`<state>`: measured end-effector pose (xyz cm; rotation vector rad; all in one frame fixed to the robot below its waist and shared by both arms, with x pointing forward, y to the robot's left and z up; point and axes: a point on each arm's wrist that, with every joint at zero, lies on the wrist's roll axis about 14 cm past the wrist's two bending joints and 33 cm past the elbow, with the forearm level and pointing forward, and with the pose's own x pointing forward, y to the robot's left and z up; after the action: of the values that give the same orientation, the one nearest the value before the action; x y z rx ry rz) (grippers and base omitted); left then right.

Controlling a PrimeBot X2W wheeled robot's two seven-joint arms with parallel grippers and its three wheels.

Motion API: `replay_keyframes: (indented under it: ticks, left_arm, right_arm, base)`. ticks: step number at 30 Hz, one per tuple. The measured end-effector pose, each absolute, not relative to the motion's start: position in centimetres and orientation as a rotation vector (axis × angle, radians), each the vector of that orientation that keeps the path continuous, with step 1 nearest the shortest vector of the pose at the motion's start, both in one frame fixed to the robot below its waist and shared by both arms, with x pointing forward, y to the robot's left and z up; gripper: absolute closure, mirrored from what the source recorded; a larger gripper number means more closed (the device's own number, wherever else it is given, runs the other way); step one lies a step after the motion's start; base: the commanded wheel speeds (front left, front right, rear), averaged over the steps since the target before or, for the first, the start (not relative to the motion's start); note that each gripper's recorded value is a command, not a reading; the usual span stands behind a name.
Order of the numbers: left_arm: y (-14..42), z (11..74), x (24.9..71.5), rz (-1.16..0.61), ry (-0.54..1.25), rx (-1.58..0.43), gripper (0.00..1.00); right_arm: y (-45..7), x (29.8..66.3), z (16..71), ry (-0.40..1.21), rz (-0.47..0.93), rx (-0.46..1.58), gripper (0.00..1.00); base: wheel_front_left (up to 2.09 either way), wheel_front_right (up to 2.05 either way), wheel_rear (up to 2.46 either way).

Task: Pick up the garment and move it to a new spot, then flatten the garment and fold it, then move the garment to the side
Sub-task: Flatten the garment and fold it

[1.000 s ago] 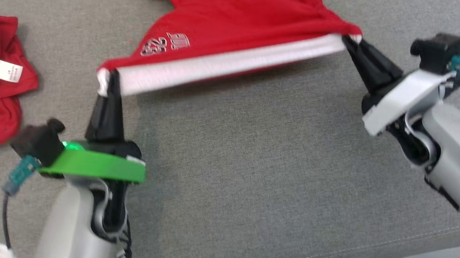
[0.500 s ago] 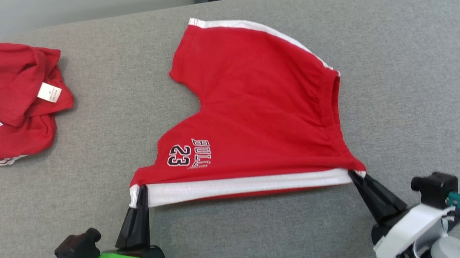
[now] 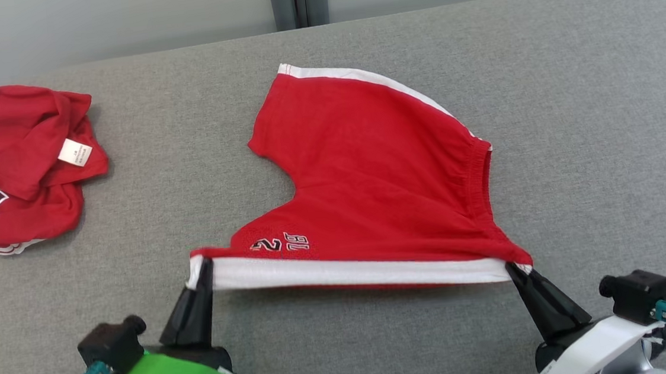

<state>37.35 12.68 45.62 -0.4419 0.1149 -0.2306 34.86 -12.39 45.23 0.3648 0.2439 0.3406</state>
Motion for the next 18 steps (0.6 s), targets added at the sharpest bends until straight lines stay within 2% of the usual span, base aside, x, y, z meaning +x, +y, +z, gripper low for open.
replay_keyframes:
  ticks: [9, 18]
  left_arm:
    - [11.0, 50.7, 45.6, -0.405, 0.002, -0.261, 1.0]
    - [8.5, 50.4, 54.3, -0.506, 0.058, -0.138, 1.0]
  right_arm:
    - [-12.4, 40.3, 47.1, 0.174, 0.333, 0.336, 1.0]
    - [-12.6, 46.2, 46.5, 0.15, 0.27, 0.366, 1.0]
  base:
    - [0.0, 0.0, 0.0]
    - [0.0, 0.0, 0.0]
